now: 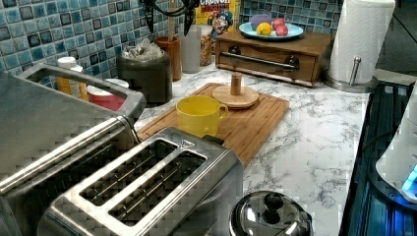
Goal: Get a tea bag.
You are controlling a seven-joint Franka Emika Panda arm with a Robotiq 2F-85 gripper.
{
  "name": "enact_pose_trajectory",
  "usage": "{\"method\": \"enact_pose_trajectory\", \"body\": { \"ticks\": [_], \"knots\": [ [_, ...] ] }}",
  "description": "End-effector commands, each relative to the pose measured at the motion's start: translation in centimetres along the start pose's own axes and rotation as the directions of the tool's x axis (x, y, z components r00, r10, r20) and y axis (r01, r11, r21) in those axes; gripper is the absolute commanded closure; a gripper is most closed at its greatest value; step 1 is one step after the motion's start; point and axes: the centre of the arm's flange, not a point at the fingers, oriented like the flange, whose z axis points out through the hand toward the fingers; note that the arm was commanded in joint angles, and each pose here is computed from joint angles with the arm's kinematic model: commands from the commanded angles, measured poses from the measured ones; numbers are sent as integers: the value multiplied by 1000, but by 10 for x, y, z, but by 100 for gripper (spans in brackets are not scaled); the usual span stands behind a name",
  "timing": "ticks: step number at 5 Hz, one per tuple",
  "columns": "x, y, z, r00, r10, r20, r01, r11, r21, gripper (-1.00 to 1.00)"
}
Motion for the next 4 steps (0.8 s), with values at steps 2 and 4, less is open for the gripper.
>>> {"method": "enact_pose_trajectory", "body": {
  "ticks": [2, 4],
  "knots": [
    [82, -64, -96, 973, 115, -199, -78, 980, 185, -100],
    [94, -73, -80, 977, 131, -170, -105, 983, 151, -100]
  ]
}}
